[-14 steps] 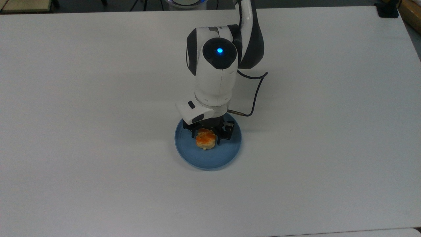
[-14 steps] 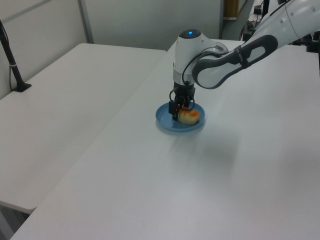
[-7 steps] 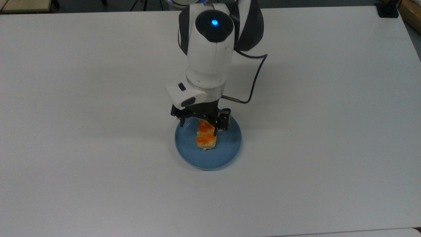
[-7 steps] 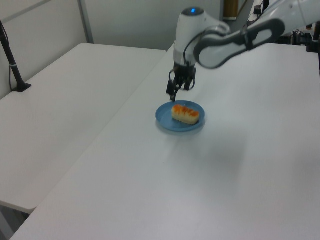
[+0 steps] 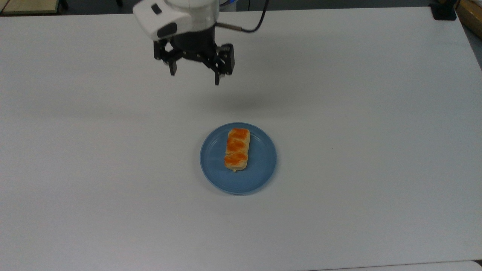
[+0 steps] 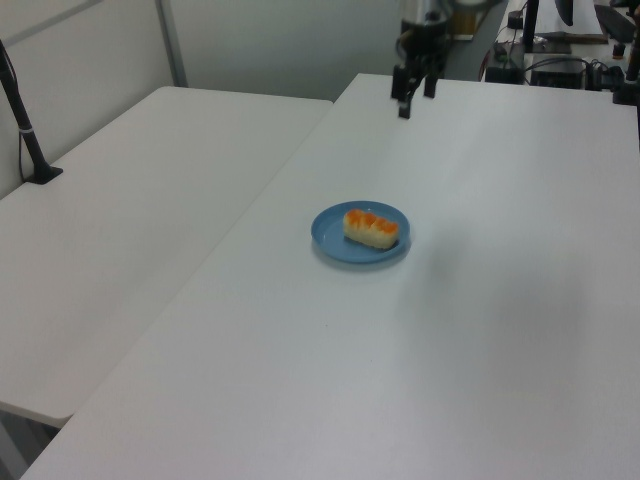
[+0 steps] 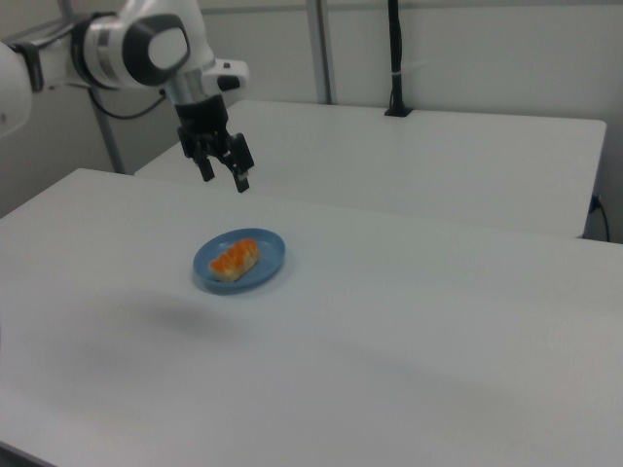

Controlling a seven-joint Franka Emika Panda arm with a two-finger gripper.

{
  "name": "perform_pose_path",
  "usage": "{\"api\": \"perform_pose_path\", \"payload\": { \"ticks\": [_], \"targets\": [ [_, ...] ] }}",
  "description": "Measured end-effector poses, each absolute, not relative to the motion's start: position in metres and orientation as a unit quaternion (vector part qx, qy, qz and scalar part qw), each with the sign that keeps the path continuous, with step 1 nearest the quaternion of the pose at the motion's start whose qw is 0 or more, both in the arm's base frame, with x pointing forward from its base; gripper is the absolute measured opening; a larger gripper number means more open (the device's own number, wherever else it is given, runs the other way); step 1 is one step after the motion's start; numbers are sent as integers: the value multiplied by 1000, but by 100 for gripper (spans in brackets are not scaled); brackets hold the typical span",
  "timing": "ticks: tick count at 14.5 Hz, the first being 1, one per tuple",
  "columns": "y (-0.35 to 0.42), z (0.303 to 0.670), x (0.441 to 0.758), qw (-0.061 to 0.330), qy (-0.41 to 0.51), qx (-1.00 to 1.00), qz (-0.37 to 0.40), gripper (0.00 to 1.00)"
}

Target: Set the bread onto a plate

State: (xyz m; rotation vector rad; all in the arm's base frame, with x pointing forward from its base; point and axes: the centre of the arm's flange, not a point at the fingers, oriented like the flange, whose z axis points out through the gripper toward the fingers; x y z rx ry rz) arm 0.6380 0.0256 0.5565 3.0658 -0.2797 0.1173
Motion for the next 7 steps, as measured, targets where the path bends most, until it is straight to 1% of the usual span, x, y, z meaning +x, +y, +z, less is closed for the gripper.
{"api": "perform_pose_path", "payload": {
  "ticks": [1, 3, 7],
  "targets": [
    [21, 573, 623, 27, -80, 996, 32, 100],
    [19, 583, 611, 24, -63, 997, 34, 100],
    [9, 579, 603, 23, -54, 998, 26, 100]
  ]
}}
